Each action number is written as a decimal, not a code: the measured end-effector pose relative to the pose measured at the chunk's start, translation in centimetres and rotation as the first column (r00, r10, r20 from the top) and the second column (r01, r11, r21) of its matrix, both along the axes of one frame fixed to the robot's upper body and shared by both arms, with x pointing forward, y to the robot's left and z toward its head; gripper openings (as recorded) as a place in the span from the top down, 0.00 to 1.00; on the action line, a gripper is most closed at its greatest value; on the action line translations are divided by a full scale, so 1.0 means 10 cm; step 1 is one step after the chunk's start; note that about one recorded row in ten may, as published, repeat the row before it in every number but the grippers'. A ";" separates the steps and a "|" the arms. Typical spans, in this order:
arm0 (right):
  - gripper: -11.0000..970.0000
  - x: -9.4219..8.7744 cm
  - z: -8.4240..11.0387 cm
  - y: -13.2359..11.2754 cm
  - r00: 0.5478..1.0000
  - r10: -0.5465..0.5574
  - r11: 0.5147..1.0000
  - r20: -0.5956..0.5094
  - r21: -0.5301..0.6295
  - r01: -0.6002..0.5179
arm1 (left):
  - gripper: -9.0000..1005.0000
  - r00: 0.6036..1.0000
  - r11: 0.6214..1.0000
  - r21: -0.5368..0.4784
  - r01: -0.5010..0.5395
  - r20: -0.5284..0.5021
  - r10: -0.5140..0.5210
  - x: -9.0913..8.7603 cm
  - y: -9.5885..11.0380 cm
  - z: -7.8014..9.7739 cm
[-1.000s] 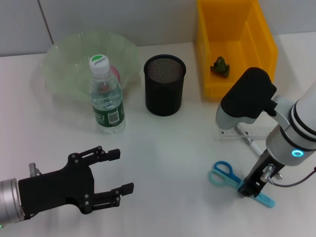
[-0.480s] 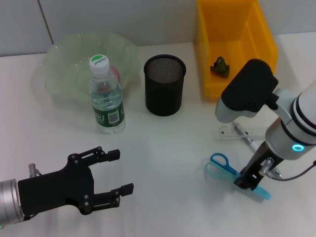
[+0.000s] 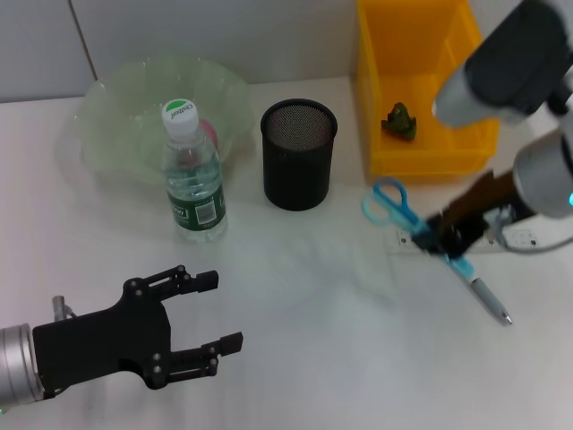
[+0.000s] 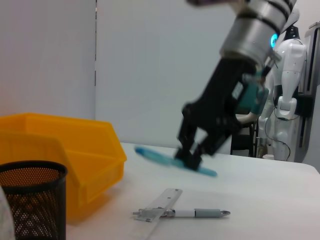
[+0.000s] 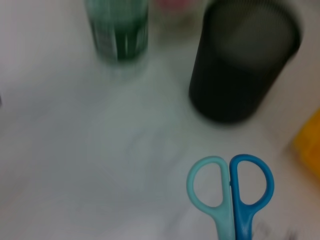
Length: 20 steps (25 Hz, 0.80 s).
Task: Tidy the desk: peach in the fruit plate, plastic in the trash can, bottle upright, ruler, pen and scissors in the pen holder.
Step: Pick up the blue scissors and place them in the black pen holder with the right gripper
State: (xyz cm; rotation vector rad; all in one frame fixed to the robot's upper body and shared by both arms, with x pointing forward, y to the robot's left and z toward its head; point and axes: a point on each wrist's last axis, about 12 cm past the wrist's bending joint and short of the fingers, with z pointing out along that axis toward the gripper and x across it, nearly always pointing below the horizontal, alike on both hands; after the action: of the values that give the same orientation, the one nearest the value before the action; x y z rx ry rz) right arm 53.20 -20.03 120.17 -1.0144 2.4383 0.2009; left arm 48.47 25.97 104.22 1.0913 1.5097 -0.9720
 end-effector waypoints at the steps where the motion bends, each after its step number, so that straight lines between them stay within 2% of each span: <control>1: 0.77 0.00 0.00 0.00 1.000 0.000 1.000 0.000 0.000 0.000 | 0.20 1.000 1.000 0.000 0.000 0.000 0.000 0.00 0.00 0.00; 3: 0.77 0.01 0.14 -0.01 0.996 -0.007 0.997 0.086 0.079 0.000 | 0.20 1.000 1.000 0.001 0.001 0.002 -0.001 0.01 0.00 0.00; 4: 0.77 0.01 0.14 -0.01 0.996 -0.007 0.997 0.086 0.079 0.000 | 0.20 1.000 1.000 0.001 0.001 0.002 -0.001 0.01 0.00 0.00; 5: 0.77 0.04 0.22 -0.02 0.987 -0.010 0.990 0.159 0.143 -0.013 | 0.20 1.000 1.000 0.001 0.001 0.003 -0.001 0.01 0.00 0.01; 6: 0.77 0.04 0.22 -0.02 0.987 -0.010 0.990 0.159 0.143 -0.013 | 0.20 1.000 1.000 0.000 0.001 0.003 -0.001 0.01 0.00 0.01; 8: 0.77 0.11 0.24 -0.04 0.963 -0.011 0.976 0.269 0.213 -0.049 | 0.20 1.000 1.000 -0.005 0.006 0.007 -0.006 0.02 -0.01 0.02; 9: 0.77 0.11 0.24 -0.04 0.963 -0.011 0.976 0.269 0.213 -0.049 | 0.20 1.000 1.000 -0.005 0.006 0.007 -0.006 0.02 -0.01 0.02; 11: 0.77 0.23 0.15 -0.04 0.932 -0.019 0.961 0.363 0.262 -0.082 | 0.20 1.000 1.000 -0.008 0.009 0.010 -0.009 0.02 -0.01 0.03; 12: 0.77 0.23 0.15 -0.04 0.932 -0.019 0.961 0.363 0.262 -0.082 | 0.20 1.000 1.000 -0.009 0.010 0.011 -0.010 0.02 -0.01 0.03; 13: 0.77 0.31 0.07 -0.02 0.916 -0.026 0.950 0.401 0.296 -0.103 | 0.20 1.000 1.000 -0.009 0.011 0.013 -0.011 0.02 -0.02 0.03; 15: 0.77 0.34 0.03 -0.01 0.906 -0.027 0.943 0.423 0.311 -0.116 | 0.20 1.000 1.000 -0.009 0.011 0.013 -0.011 0.02 -0.02 0.03; 20: 0.77 0.53 -0.21 0.08 0.862 -0.041 0.930 0.505 0.335 -0.152 | 0.20 1.000 1.000 -0.014 0.021 0.010 -0.021 0.03 -0.03 0.05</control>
State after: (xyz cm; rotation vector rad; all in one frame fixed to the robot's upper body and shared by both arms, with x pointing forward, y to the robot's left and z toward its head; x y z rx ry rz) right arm 58.48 -19.22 118.09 -0.8398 1.8072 0.3465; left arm 48.79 25.70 104.68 1.1021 1.4846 -0.9888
